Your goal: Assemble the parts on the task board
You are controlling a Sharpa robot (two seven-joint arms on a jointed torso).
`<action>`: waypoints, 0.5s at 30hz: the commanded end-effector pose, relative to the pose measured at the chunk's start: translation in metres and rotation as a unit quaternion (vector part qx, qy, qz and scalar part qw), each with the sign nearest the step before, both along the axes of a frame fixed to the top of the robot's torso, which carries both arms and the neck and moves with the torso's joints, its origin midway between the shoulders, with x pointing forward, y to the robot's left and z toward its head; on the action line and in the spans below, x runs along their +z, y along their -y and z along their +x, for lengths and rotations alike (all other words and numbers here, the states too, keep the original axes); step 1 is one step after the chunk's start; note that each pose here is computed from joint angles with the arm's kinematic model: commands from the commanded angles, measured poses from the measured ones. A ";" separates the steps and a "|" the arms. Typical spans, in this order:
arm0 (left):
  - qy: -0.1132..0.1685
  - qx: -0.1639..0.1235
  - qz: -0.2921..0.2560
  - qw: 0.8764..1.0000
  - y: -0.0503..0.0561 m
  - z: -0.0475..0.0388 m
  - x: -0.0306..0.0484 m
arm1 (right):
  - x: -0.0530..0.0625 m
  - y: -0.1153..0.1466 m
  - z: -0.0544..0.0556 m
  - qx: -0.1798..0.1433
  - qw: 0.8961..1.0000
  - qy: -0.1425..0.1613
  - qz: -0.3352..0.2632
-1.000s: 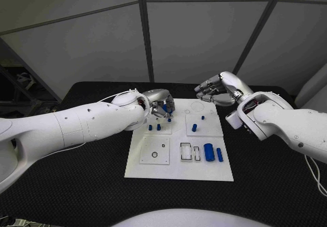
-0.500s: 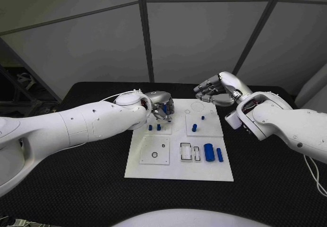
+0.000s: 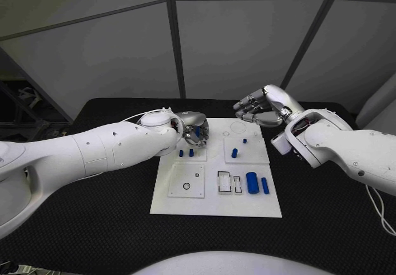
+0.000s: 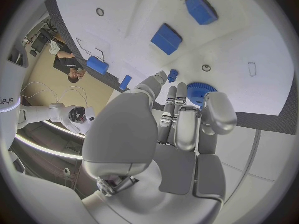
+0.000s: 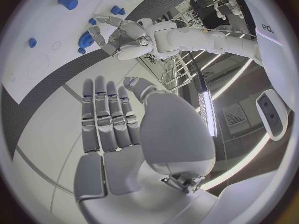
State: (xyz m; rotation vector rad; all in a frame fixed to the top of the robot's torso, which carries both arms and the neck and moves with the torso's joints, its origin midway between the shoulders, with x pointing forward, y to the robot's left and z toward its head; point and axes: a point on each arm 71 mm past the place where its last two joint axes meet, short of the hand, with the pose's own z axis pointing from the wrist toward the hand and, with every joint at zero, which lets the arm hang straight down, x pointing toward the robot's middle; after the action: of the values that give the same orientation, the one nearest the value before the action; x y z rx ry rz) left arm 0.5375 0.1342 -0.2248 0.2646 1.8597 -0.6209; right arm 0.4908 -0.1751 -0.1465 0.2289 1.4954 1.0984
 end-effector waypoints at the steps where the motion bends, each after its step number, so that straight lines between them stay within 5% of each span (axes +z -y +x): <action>1: -0.009 -0.004 0.013 1.000 0.001 -0.0006 -0.0014 | 0.001 -0.001 0.000 0.004 1.000 0.002 -0.001; 15: -0.014 -0.008 0.014 1.000 0.002 -0.0002 -0.0058 | 0.001 -0.002 0.000 0.005 1.000 0.001 -0.001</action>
State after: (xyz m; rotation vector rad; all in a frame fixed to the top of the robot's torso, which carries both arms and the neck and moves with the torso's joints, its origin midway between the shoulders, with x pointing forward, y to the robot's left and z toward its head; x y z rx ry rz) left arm 0.5374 0.1326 -0.2303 0.2748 1.8889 -0.6141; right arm 0.4908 -0.1742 -0.1465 0.2279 1.4964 1.0996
